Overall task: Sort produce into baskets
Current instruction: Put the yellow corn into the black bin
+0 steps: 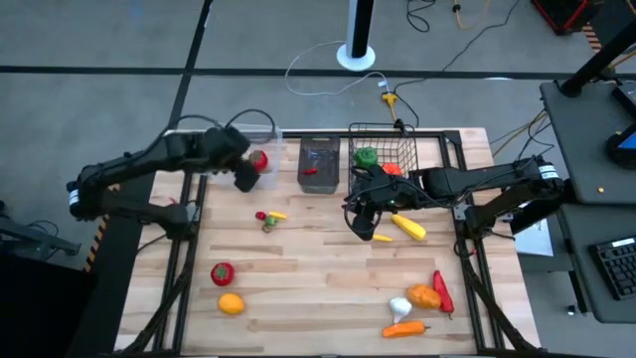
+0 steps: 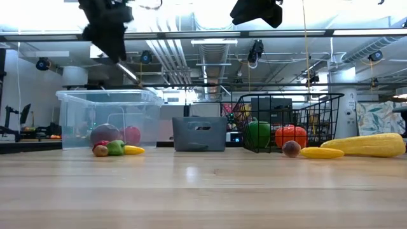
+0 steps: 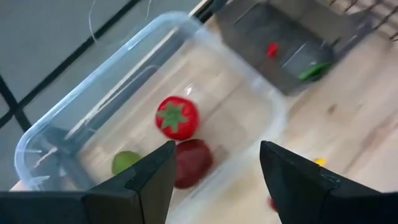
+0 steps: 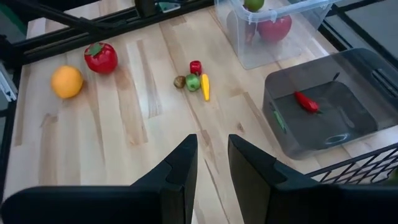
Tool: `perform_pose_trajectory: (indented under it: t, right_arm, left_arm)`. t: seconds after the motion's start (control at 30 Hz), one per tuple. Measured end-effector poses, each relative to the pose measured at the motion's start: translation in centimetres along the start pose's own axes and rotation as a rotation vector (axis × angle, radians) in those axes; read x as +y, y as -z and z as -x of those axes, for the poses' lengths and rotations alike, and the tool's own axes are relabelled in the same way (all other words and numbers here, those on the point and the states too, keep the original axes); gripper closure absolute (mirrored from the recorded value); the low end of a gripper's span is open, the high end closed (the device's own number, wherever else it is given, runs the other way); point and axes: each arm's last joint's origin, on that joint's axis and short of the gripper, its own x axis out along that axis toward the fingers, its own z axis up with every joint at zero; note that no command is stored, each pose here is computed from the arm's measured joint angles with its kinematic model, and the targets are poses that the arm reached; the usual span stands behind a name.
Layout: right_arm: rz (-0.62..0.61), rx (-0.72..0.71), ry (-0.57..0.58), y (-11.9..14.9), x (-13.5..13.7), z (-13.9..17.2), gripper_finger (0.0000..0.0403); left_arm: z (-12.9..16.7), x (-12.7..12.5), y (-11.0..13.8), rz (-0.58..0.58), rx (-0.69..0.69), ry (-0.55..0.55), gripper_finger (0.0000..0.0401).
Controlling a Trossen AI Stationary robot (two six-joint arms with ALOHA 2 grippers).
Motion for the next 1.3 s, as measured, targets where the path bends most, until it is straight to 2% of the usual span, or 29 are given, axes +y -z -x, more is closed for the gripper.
perform_pose_trajectory:
  t: [0.17,0.33,0.5,0.73,0.87,0.97,1.13,1.2,1.3]
  right_arm:
    - [-0.032,0.012,-0.018,0.3,0.4,0.1,0.0321]
    - [-0.052,0.040,-0.084,1.0,2.1,0.6,0.0321]
    - [-0.124,0.104,-0.103,2.2,3.5,1.1,0.0321]
    - [-0.229,0.277,-0.024,4.6,4.7,0.5,0.0321]
    - [-0.255,0.375,0.045,6.0,5.1,-0.4,0.0321]
    - [-0.259,0.451,0.056,6.6,5.3,-0.8,0.0321]
    - [-0.242,0.585,0.086,7.7,5.3,-1.0,0.0321]
    - [-0.186,0.639,0.101,8.2,5.2,-0.9,0.0321]
    - [-0.040,0.714,0.107,9.2,5.2,-0.5,0.0321]
  left_arm:
    - [2.1,-2.8,1.4,-0.048,-0.081,0.050,0.0188]
    - [4.2,-5.9,3.2,-0.094,-0.167,0.098,0.0188]
    - [5.9,-8.9,5.5,-0.159,-0.215,0.168,0.0188]
    - [6.8,-12.5,8.3,-0.228,-0.241,0.210,0.0188]
    - [6.6,-14.1,9.4,-0.268,-0.231,0.206,0.0188]
    - [6.2,-15.0,9.9,-0.288,-0.219,0.194,0.0188]
    - [5.5,-15.9,10.2,-0.308,-0.202,0.166,0.0188]
    - [5.3,-16.1,10.3,-0.314,-0.198,0.158,0.0188]
    - [5.1,-16.4,10.4,-0.320,-0.193,0.150,0.0188]
